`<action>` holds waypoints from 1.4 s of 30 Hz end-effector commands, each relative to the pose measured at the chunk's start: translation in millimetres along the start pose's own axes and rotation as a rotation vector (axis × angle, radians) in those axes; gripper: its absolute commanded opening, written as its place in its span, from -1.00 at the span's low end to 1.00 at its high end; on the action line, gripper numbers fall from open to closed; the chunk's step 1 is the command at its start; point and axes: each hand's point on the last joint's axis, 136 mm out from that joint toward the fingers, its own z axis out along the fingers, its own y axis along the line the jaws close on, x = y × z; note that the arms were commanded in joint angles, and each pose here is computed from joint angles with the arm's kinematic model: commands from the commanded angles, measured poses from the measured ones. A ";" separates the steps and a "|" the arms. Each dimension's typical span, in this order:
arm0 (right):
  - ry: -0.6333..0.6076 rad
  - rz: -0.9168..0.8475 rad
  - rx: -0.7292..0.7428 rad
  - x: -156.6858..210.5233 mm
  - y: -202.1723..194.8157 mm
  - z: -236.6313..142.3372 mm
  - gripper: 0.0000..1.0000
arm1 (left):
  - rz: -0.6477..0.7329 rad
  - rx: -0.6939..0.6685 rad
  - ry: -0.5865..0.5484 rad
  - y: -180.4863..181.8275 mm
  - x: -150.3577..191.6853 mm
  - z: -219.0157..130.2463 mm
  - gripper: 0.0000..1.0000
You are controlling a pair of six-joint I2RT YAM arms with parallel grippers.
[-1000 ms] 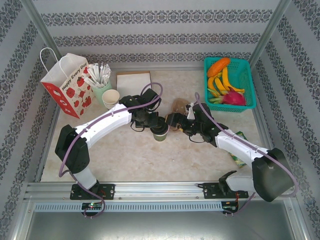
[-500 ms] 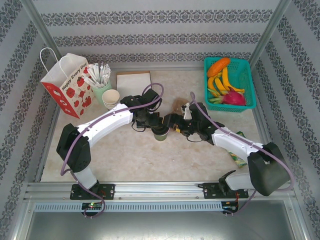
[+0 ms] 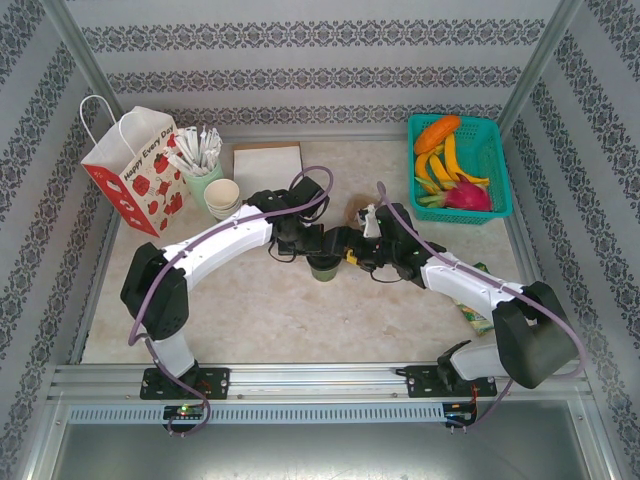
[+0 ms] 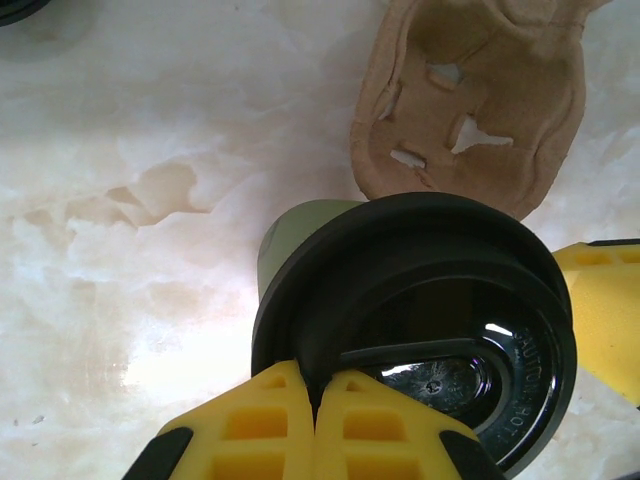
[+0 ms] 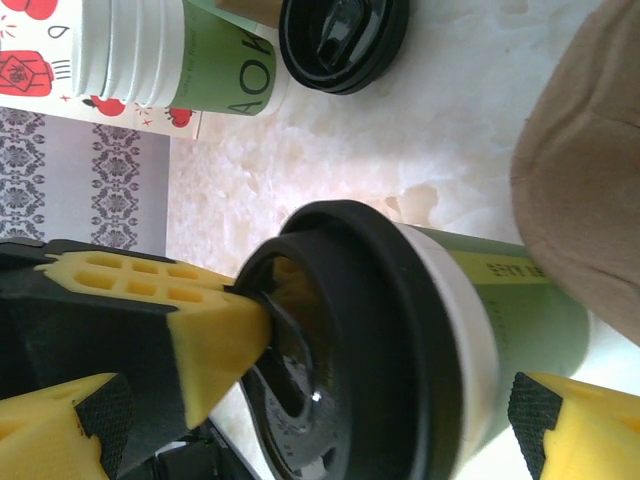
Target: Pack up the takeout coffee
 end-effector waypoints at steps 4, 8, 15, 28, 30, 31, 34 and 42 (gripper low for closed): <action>-0.077 0.011 0.024 -14.6 -4.6 -15.0 0.94 | 0.024 -0.077 0.075 8.8 17.7 19.9 -1.00; -0.109 0.053 0.075 -13.0 -33.2 -30.2 0.91 | 0.027 -0.078 0.080 9.2 18.9 19.9 -1.00; -0.087 0.102 0.109 -2.8 -56.2 -33.8 0.51 | 0.029 -0.073 0.080 7.9 18.3 19.0 -1.00; 0.009 0.048 0.006 -1.4 -32.6 -21.9 0.16 | 0.037 -0.069 0.094 5.4 20.9 20.9 -1.00; 0.019 0.041 -0.003 -0.9 -29.4 -20.4 0.14 | 0.040 -0.070 0.096 4.9 21.3 20.6 -1.00; 0.024 0.036 -0.007 -0.9 -27.7 -19.5 0.13 | 0.040 -0.072 0.098 5.4 21.8 21.4 -1.00; 0.033 0.035 -0.004 -0.1 -26.9 -16.9 0.12 | 0.043 -0.070 0.099 4.6 21.2 22.1 -1.00; 0.031 0.064 0.044 0.0 -37.2 -12.7 -0.10 | 0.047 -0.069 0.102 3.0 21.6 23.1 -1.00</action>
